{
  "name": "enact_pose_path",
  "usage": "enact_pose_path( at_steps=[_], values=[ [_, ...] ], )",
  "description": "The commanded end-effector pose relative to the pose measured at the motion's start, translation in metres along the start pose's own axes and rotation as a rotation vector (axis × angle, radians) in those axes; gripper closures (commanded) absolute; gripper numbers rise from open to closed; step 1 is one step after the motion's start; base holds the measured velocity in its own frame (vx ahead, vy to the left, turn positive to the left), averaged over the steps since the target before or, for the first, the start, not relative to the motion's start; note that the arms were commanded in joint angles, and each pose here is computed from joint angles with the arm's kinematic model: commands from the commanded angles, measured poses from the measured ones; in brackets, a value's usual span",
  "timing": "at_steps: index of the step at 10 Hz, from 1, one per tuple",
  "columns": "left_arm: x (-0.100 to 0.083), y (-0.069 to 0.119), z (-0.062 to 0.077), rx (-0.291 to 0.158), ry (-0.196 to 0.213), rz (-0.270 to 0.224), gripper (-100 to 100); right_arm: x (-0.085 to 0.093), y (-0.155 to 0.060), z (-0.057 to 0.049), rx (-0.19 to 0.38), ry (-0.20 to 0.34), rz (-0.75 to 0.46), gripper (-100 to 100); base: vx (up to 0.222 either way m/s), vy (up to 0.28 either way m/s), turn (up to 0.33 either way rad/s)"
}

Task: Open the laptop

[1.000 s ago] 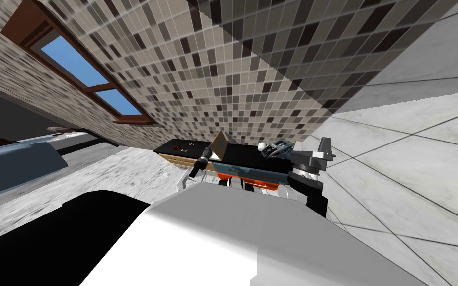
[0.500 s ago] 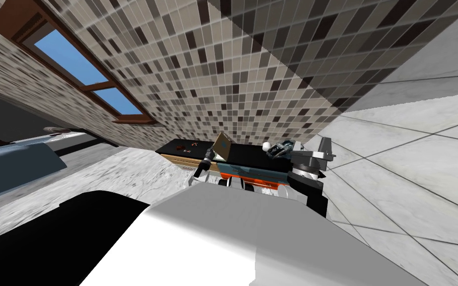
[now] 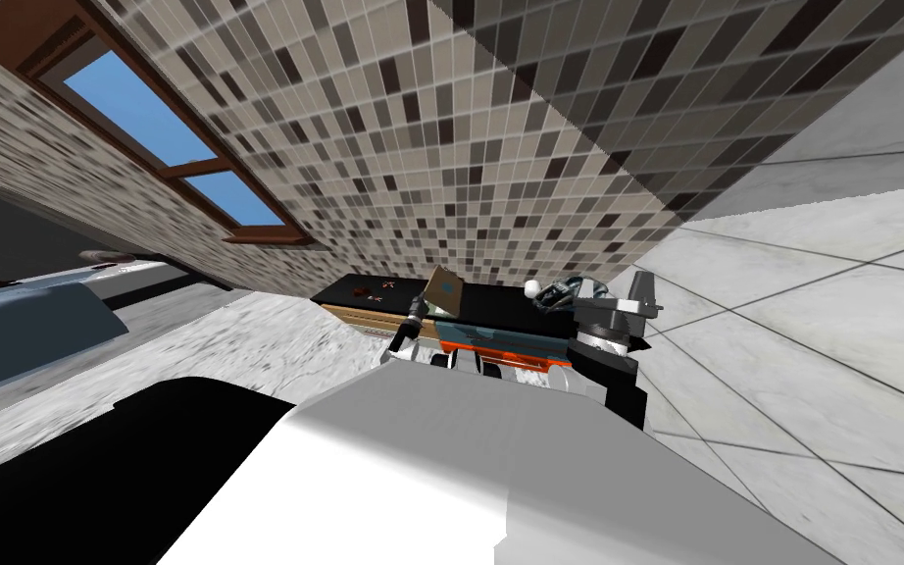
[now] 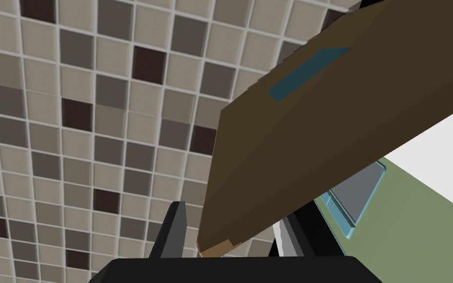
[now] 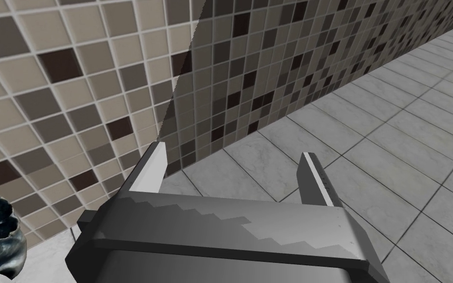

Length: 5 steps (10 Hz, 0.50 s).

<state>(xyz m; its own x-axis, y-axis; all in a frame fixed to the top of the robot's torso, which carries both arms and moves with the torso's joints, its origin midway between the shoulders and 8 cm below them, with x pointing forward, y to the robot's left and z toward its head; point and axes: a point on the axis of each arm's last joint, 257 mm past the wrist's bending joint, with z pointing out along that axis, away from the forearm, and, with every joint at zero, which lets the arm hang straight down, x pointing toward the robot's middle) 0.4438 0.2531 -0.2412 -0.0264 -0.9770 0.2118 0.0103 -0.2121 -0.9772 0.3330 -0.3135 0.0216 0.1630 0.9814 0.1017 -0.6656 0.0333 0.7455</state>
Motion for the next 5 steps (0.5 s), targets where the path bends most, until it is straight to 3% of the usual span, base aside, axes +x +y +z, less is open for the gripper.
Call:
enact_pose_path(
  at_steps=[1,2,5],
  values=[
    [0.005,0.014,0.001,0.008,-0.001,-0.086,100,0.000,0.000,0.000,0.000,0.000,0.000,0,-0.007,0.080,-0.037],
    [0.002,0.006,-0.001,-0.001,-0.002,-0.058,-100,0.000,0.000,0.000,0.000,0.000,0.000,0,0.004,0.036,-0.006],
    [0.002,-0.009,-0.006,-0.004,-0.002,-0.058,-100,0.000,0.000,0.000,0.000,0.000,0.000,0,0.024,-0.023,0.014]
  ],
)
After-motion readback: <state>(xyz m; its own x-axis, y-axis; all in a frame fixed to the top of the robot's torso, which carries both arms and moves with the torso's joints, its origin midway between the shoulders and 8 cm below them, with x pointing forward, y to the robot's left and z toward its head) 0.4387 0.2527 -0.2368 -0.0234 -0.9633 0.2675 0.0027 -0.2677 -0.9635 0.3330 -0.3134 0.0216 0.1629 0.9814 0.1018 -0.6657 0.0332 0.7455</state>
